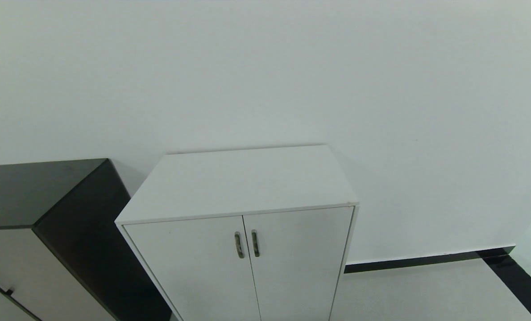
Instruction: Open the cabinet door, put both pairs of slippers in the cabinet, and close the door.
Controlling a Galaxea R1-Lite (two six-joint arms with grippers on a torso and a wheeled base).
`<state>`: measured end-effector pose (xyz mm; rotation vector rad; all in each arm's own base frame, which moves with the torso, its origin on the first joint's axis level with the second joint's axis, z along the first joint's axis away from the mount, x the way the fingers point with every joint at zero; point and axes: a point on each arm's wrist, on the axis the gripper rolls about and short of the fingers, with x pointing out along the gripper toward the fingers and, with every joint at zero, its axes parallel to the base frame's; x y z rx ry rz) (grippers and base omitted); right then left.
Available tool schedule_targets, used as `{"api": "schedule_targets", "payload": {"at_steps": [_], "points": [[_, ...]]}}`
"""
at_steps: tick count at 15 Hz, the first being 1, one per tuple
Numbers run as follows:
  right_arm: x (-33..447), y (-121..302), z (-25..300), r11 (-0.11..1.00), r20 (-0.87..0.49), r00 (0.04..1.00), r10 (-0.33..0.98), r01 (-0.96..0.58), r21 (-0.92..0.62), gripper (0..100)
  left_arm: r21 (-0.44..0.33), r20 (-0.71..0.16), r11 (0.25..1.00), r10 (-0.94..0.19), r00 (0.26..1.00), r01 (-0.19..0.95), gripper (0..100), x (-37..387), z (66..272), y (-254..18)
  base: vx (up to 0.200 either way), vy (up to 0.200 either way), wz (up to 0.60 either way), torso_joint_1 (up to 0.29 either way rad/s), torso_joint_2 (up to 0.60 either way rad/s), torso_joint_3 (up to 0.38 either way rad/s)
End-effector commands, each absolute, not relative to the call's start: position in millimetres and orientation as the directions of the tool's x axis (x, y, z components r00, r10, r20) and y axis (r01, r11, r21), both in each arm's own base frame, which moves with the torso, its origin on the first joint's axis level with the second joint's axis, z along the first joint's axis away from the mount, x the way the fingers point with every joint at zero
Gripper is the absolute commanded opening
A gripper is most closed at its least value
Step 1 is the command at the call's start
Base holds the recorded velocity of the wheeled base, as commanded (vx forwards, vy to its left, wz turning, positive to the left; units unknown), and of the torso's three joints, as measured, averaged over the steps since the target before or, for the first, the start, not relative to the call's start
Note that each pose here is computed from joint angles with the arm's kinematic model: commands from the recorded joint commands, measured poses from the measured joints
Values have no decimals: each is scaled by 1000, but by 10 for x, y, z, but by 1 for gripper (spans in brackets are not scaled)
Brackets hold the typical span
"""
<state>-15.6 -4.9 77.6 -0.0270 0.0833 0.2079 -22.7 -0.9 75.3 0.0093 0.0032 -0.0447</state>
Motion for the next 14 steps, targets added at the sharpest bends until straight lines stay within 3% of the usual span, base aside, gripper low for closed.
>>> {"api": "schedule_targets", "payload": {"at_steps": [1, 3, 6, 8, 14], "points": [[-143, -37, 782, 989, -106, 984, 141, -144, -21, 0, 8, -3, 999, -44, 999, 44, 0, -227, 754, -9, 0, 0, 0, 0, 0, 0], [-112, -22, 788, 997, -148, 986, 72, -76, -23, 0, 8, -3, 999, -43, 999, 43, 0, -227, 754, -8, 0, 0, 0, 0, 0, 0], [-156, -22, 780, 999, -93, 995, 33, -35, -19, 0, 8, -3, 999, -43, 999, 43, 0, -227, 754, -8, 0, 0, 0, 0, 0, 0], [-206, -5, 769, 998, -31, 998, -63, 62, -30, 0, 8, -3, 999, -43, 999, 43, 0, -227, 754, -8, 0, 0, 0, 0, 0, 0], [-228, 4, 758, 1000, -2, 1000, 18, -18, -23, 0, 9, -3, 999, -43, 999, 43, 0, -227, 754, -8, 0, 0, 0, 0, 0, 0]]}}
